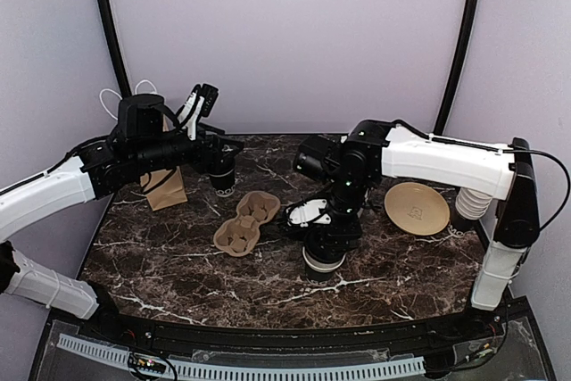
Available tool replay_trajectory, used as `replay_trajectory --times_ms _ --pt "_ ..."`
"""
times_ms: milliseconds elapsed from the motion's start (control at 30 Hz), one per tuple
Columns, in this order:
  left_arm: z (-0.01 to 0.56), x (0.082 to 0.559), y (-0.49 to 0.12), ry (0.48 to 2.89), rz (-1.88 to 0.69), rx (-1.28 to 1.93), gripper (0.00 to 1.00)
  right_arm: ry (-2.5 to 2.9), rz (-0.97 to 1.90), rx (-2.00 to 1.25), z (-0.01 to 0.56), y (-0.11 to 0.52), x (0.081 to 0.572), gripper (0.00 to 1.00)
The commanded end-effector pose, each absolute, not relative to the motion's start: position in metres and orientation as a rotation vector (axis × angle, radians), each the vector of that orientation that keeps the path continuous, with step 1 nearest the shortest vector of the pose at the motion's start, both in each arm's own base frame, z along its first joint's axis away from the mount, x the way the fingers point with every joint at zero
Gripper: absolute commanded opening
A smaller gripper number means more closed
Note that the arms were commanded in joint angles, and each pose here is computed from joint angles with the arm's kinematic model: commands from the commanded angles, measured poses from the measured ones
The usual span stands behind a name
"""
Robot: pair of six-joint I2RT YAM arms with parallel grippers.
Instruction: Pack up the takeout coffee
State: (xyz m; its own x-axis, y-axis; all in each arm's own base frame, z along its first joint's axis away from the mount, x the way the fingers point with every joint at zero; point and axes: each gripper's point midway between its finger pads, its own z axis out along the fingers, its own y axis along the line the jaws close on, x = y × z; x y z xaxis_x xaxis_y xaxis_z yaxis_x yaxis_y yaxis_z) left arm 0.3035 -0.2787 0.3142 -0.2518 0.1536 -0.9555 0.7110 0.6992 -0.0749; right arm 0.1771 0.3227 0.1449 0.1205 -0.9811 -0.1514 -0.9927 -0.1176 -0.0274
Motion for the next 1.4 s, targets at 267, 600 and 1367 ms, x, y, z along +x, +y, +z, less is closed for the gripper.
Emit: replay_trajectory --times_ms 267,600,1367 --pt "0.315 0.300 -0.281 1.754 -0.646 0.688 0.69 1.988 0.153 -2.312 0.139 0.329 0.167 0.73" --pt "0.309 0.298 -0.279 1.762 -0.637 0.690 0.69 1.974 0.141 -2.319 0.138 0.334 0.166 0.82" --pt "0.263 0.288 -0.317 1.950 -0.877 0.722 0.64 1.947 0.362 -2.005 0.215 0.304 0.174 0.84"
